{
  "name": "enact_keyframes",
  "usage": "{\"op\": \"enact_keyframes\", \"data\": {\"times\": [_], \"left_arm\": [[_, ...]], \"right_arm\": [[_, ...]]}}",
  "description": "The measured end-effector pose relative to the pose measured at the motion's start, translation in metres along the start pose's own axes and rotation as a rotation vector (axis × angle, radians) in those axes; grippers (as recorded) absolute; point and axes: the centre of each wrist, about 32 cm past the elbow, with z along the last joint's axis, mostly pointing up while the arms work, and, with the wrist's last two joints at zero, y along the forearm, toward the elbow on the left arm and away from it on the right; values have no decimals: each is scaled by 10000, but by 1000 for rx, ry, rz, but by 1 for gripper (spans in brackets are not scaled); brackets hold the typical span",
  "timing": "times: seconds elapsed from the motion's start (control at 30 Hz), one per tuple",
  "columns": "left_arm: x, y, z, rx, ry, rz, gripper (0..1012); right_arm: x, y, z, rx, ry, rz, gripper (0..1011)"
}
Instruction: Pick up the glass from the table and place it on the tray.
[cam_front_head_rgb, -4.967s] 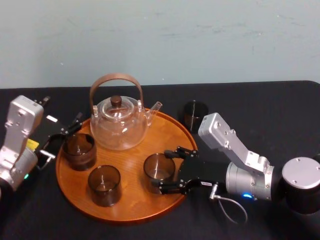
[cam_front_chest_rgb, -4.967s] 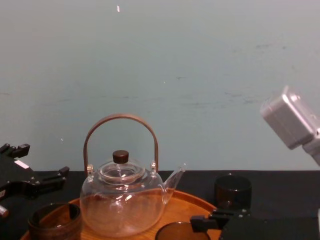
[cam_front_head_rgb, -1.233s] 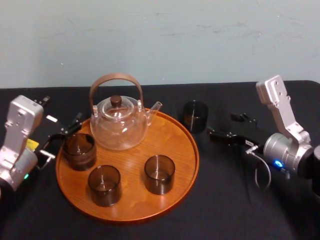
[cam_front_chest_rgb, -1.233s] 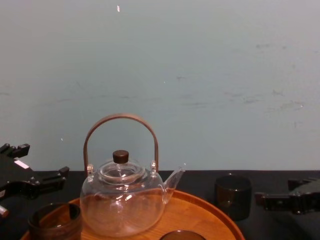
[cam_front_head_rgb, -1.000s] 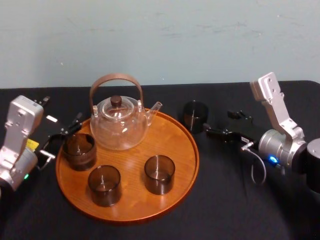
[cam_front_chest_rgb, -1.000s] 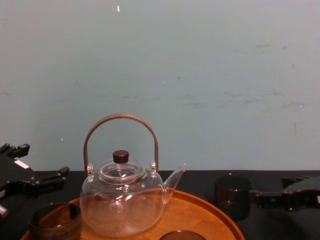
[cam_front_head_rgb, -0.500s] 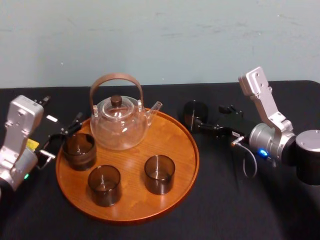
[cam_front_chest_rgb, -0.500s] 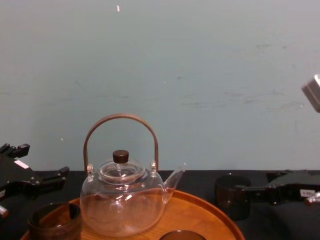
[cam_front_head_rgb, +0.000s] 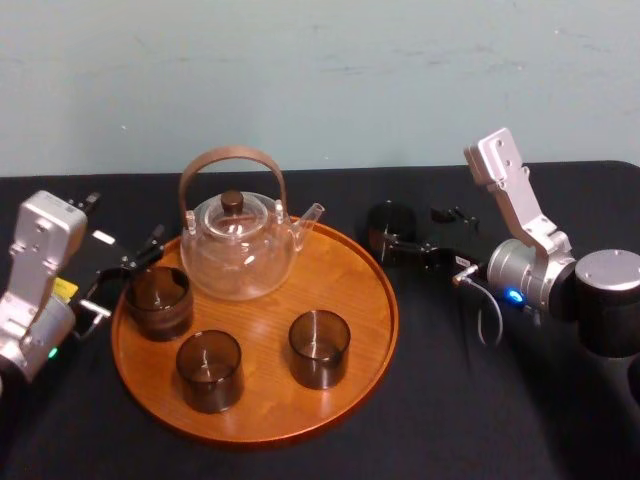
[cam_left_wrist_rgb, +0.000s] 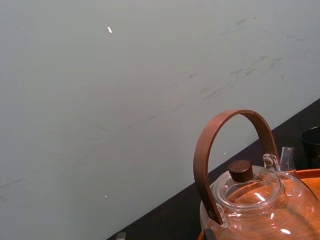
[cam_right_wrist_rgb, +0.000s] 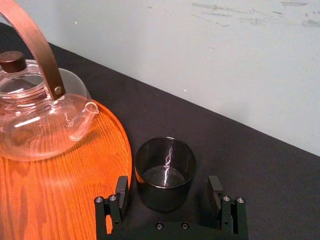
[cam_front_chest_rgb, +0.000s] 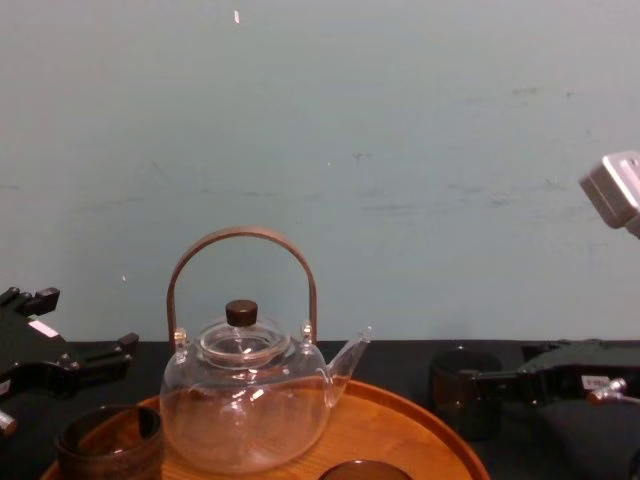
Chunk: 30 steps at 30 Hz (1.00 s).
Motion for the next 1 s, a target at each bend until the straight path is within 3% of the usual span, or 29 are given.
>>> {"op": "enact_keyframes", "data": {"times": [0.67,0.73,1.0], "left_arm": [[0,0,0,0,0,0,1001],[0,0,0,0,0,0,1001],[0,0,-1,0,0,0,1001]], "right_arm": [[16,153,62,-12,-1,7,1002],[29,252,81,-25,7,11,1002],[26,311,99,-29,7,19,1002]]}}
